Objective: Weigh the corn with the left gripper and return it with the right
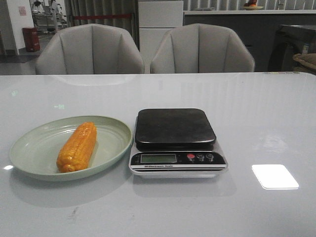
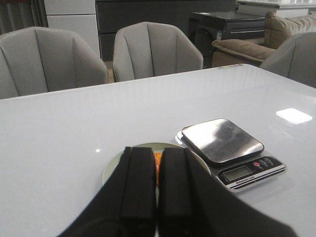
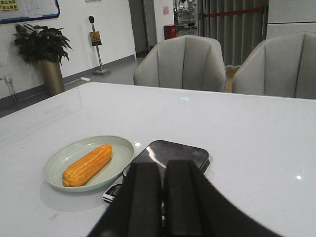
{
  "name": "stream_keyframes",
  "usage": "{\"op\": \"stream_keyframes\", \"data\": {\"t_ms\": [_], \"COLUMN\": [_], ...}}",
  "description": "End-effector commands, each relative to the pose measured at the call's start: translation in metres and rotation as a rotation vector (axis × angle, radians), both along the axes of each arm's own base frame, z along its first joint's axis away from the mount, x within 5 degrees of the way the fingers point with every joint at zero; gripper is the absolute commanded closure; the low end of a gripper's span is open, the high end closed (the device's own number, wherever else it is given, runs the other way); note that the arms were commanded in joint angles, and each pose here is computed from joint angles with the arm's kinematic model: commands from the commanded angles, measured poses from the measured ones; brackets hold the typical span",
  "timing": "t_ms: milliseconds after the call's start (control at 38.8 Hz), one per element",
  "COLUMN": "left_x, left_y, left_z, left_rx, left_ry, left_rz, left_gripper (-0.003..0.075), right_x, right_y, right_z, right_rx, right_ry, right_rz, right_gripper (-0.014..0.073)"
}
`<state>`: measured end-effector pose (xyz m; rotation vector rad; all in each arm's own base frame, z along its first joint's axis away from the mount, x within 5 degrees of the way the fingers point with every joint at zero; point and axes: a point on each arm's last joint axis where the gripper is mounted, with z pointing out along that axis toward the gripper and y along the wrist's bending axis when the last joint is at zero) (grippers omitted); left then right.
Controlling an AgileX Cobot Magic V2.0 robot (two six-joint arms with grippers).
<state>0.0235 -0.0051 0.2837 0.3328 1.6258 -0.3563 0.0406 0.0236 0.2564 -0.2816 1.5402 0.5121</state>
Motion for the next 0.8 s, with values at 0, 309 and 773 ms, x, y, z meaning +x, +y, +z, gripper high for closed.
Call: {"op": "stream_keyframes", "data": {"t_ms": [0,309,773], "left_x": [0.001,0.024,0.032], "left_y": [-0.001,-0.005,0.005], "left_z": [0.006,-0.042,-0.078], "left_rx": [-0.03,-0.042,-0.091], "left_ry": [-0.071,-0.16,-0.186], "left_rz": [0.006,0.207,0.438], "left_gripper": [0.0596,0.0596,0.0596], "right_x": [0.0,0.0,0.0], "right_y": [-0.002,-0.002,-0.002], "right_z": [0.016,0.016,0.016], "right_rx": [0.035,0.035,0.034], "right_ry": [-0.097,-0.097,-0.096], "right_rz": [-0.019,-0.019,-0.019], "right_gripper": [0.0408,0.0408,0.0408]}}
